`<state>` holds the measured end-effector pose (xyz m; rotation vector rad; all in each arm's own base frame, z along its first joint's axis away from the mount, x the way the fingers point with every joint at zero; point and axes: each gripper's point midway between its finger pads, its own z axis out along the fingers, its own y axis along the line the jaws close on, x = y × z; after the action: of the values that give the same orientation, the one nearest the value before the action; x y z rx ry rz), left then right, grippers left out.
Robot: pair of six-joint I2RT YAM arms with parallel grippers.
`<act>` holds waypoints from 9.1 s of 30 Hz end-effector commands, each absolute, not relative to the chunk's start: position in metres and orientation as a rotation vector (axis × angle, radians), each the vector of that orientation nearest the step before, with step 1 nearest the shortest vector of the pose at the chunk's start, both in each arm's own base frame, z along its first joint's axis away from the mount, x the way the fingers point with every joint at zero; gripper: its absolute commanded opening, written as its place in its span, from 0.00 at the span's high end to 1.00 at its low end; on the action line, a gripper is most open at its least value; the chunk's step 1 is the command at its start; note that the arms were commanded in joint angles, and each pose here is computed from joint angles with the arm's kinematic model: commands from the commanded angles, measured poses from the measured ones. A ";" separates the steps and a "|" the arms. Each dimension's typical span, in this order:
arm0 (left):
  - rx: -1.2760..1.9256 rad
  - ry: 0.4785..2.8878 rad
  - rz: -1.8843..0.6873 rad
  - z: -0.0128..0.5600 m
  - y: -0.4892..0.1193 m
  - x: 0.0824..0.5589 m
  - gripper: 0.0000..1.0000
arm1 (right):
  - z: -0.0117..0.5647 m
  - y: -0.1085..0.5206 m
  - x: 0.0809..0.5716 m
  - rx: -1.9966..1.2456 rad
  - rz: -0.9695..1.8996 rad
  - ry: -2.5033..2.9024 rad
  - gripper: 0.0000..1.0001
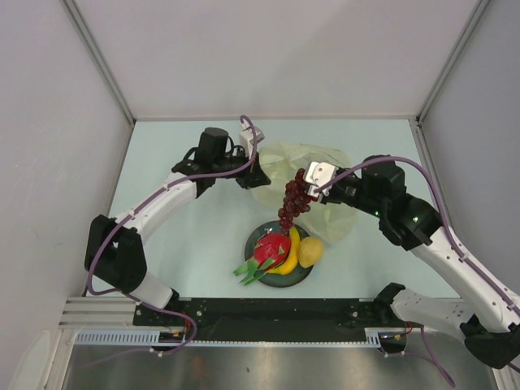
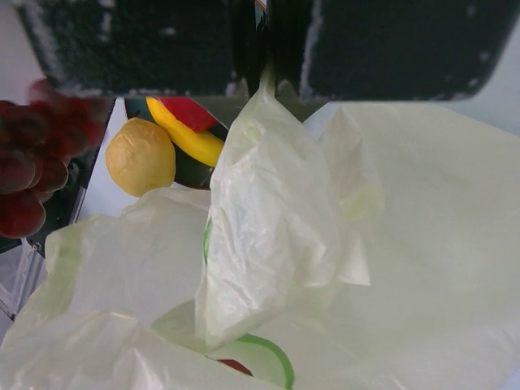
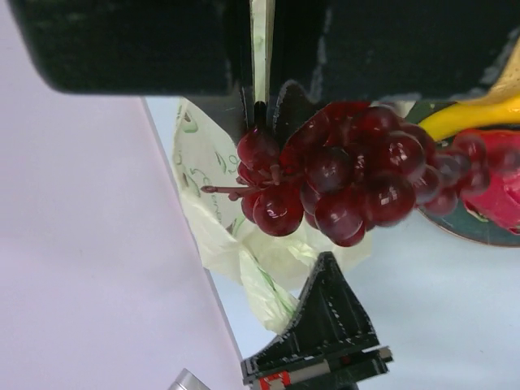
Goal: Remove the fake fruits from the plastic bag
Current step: Place the fake fruit on the plate, then take out the fake fruit from the plastic bag, then place the fake fruit on the plate.
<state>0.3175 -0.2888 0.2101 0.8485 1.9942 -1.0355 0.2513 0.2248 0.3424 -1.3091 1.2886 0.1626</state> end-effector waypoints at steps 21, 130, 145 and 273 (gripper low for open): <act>0.854 1.905 -1.030 0.236 -0.292 0.326 1.00 | 0.311 0.264 0.109 -1.643 0.636 1.292 1.00; 0.944 1.873 -1.257 0.251 -0.313 0.321 1.00 | 0.311 0.212 0.290 -0.800 0.449 1.752 0.15; 0.952 1.887 -1.252 0.259 -0.305 0.305 1.00 | 0.294 0.225 0.327 -1.041 0.287 1.655 0.64; 0.616 1.931 -1.281 0.259 -0.294 0.402 0.98 | 0.115 0.302 0.285 -1.500 0.876 2.182 0.48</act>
<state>0.4098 -0.2926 0.2297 0.5939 2.0157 -1.2506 0.2693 0.3019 0.0818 -1.5422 2.2015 0.8693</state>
